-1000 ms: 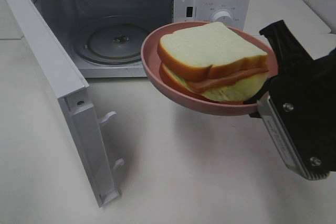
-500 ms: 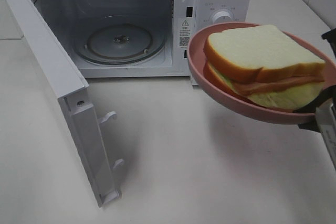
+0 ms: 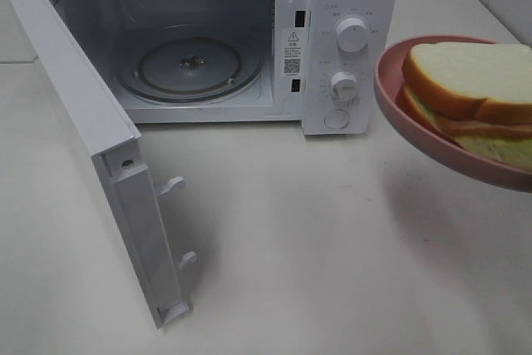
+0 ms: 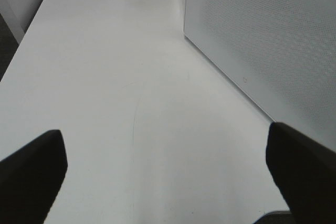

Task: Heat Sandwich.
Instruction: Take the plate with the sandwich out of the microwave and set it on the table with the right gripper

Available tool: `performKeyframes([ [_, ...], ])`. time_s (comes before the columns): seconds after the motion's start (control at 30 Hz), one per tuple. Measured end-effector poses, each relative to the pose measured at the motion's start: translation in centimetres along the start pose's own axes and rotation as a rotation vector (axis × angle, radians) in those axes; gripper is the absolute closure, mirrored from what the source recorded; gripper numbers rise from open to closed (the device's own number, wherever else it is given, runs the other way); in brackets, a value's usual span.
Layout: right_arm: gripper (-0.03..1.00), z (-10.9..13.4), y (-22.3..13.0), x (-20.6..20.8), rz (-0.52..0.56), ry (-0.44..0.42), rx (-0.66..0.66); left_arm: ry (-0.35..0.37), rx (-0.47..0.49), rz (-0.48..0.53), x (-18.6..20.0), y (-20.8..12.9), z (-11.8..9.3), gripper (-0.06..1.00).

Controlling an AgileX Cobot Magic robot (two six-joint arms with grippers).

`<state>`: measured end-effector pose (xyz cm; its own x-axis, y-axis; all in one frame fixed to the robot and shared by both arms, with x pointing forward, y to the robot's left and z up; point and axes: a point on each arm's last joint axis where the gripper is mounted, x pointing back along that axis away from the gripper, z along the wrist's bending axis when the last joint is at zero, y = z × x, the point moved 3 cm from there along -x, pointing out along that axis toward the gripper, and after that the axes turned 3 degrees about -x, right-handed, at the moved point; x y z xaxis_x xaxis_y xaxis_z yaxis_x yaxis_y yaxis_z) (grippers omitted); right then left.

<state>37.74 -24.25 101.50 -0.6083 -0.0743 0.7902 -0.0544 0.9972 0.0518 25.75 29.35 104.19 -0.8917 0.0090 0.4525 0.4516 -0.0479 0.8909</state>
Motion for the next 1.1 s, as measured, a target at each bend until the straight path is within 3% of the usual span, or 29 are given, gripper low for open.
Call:
performKeyframes([
  [0.83, 0.86, -0.1, -3.2, 0.3, 0.267, -0.054, -0.35, 0.0, 0.0, 0.0, 0.0, 0.0, 0.0, -0.03],
  [1.1, 0.86, 0.0, -3.3, -0.4, 0.336, -0.032, -0.428, 0.0, 0.0, 0.0, 0.0, 0.0, 0.0, -0.03],
])
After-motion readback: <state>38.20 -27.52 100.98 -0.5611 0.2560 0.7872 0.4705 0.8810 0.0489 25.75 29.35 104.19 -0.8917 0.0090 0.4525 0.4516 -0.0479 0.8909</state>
